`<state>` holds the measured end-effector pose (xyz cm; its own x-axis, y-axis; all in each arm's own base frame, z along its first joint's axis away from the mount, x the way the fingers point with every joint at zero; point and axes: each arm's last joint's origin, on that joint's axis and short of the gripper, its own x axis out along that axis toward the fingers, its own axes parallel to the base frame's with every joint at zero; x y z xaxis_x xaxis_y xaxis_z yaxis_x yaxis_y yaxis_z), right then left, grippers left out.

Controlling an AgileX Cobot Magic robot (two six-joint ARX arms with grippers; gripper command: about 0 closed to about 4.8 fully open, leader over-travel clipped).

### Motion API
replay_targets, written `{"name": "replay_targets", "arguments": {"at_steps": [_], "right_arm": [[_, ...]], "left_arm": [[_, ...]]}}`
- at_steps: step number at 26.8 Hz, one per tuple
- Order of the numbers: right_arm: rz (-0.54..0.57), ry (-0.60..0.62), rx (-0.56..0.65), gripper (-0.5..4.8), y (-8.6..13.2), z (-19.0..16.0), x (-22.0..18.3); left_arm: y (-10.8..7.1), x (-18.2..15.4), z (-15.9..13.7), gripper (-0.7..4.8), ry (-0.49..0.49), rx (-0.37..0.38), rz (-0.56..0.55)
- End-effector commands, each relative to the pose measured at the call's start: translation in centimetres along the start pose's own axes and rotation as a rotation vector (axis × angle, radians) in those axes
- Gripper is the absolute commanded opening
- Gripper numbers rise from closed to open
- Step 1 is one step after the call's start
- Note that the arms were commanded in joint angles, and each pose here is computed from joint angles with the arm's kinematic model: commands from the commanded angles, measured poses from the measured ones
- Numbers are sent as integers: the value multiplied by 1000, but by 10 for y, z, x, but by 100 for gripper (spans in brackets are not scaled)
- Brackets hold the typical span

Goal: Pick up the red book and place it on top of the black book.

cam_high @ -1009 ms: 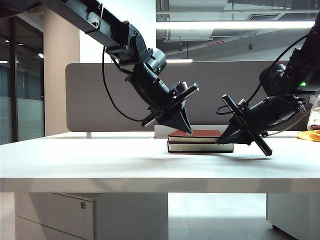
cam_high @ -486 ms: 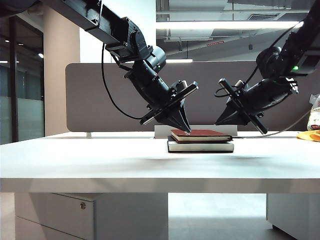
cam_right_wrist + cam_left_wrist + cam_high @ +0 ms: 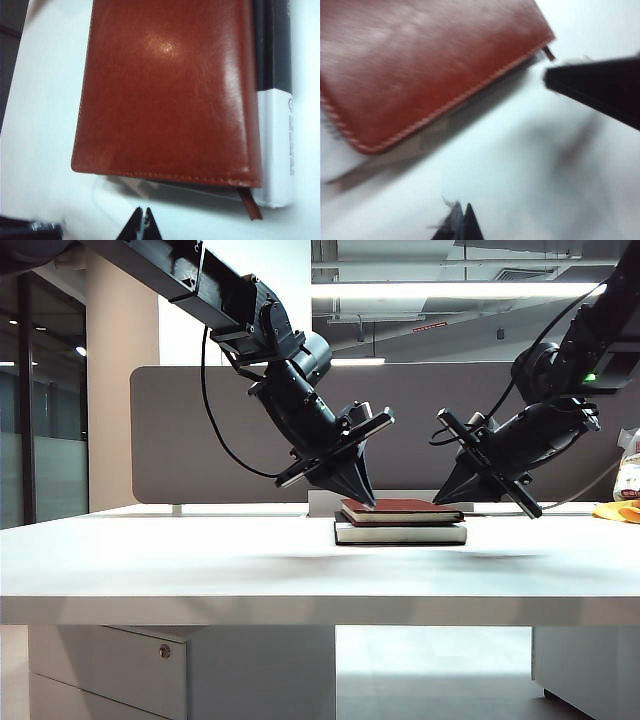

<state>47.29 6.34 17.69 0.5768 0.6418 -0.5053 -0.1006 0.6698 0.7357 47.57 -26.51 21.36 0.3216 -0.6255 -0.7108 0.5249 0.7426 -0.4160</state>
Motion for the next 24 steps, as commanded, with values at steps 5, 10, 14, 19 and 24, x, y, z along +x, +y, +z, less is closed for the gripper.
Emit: {"name": "replay_targets", "arguments": {"at_steps": [5, 10, 14, 19, 24], "right_arm": [[11, -6, -60, -6, 8, 4, -8], [-41, -32, -121, -6, 19, 10, -29], [-56, -43, -113, -6, 23, 14, -43], [-125, -61, -173, -6, 33, 16, -61], [-173, -73, -224, -6, 49, 16, -81]], "left_arm": [[24, -16, 5, -6, -21, -31, 47], [50, -39, 10, -6, -40, -89, 84], [61, -62, 13, -6, -44, -88, 131], [57, -88, 19, -6, -61, -31, 189], [46, -108, 25, -6, -99, 2, 191]]}}
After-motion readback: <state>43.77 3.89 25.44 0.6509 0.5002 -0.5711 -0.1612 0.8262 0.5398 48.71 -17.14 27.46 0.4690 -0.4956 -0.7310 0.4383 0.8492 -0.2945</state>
